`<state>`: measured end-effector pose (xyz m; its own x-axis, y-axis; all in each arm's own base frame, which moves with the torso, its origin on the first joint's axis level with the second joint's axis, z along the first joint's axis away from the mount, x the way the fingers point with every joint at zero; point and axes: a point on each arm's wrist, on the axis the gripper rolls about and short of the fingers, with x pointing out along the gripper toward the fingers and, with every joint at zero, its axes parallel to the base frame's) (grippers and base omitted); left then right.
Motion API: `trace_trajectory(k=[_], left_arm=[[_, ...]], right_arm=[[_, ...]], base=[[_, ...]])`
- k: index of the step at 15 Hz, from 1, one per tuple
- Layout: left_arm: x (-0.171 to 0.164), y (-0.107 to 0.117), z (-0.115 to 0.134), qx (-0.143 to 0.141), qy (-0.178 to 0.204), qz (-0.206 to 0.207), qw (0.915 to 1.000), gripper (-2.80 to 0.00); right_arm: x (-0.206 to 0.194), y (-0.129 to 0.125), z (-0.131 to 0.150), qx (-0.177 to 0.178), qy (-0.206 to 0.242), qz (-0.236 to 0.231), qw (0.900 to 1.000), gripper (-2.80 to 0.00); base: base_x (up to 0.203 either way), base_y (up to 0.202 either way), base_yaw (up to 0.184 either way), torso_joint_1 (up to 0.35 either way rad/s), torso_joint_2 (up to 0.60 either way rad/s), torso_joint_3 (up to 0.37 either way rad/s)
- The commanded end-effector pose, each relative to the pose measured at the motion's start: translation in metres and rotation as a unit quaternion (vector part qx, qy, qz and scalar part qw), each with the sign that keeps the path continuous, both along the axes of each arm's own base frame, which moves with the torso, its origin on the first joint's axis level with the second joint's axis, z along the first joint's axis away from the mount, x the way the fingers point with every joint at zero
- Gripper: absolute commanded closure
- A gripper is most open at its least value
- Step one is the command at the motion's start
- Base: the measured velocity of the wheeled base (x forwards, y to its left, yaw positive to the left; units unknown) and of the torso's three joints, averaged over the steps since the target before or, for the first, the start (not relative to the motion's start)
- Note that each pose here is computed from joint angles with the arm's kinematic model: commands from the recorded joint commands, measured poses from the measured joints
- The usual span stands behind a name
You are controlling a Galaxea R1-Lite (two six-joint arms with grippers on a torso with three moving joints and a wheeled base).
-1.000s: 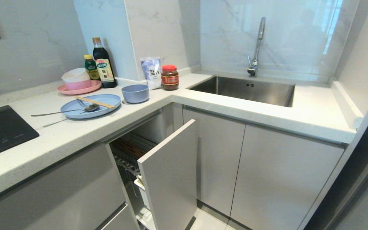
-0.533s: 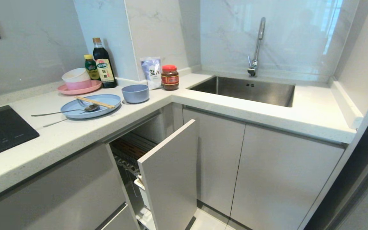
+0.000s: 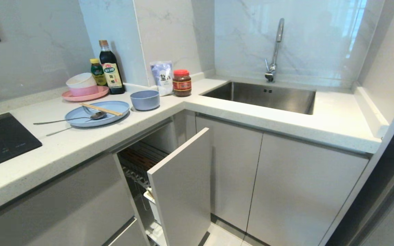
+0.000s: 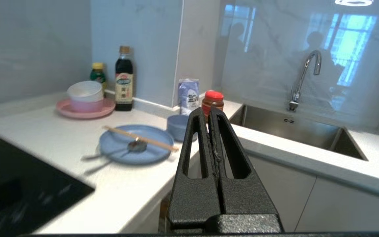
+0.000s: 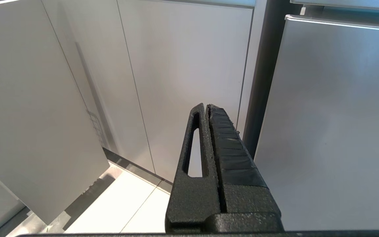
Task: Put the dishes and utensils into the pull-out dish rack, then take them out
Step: Open the cupboard
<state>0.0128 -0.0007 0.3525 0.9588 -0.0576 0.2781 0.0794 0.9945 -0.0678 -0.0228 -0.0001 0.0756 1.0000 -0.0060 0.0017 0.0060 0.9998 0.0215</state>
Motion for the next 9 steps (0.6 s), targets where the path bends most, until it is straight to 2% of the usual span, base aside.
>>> trace_trajectory(k=[1, 4, 7, 8, 9], left_arm=[[0.077, -0.007, 0.017, 0.011, 0.069, -0.008, 0.9975, 0.00], [0.134, -0.012, 0.014, 0.025, 0.129, -0.011, 0.9913, 0.00], [0.161, -0.022, 0.018, 0.027, 0.203, -0.030, 0.9784, 0.00], [0.165, -0.026, 0.017, 0.033, 0.244, -0.039, 0.9683, 0.00], [0.171, -0.031, 0.011, 0.042, 0.306, -0.050, 0.9499, 0.00]], right_arm=[[0.000, 0.000, 0.000, 0.000, -0.001, 0.000, 1.000, 0.00], [0.000, 0.000, 0.000, 0.000, -0.001, 0.000, 1.000, 0.00], [0.000, 0.000, 0.000, 0.000, -0.001, 0.000, 1.000, 0.00], [0.000, 0.000, 0.000, 0.000, -0.001, 0.000, 1.000, 0.00], [0.000, 0.000, 0.000, 0.001, -0.001, 0.000, 1.000, 0.00]], base=[[0.000, 0.000, 0.000, 0.000, 0.00, 0.000], [0.000, 0.000, 0.000, 0.000, 0.00, 0.000], [0.000, 0.000, 0.000, 0.000, 0.00, 0.000], [0.000, 0.000, 0.000, 0.000, 0.00, 0.000], [0.000, 0.000, 0.000, 0.000, 0.00, 0.000]])
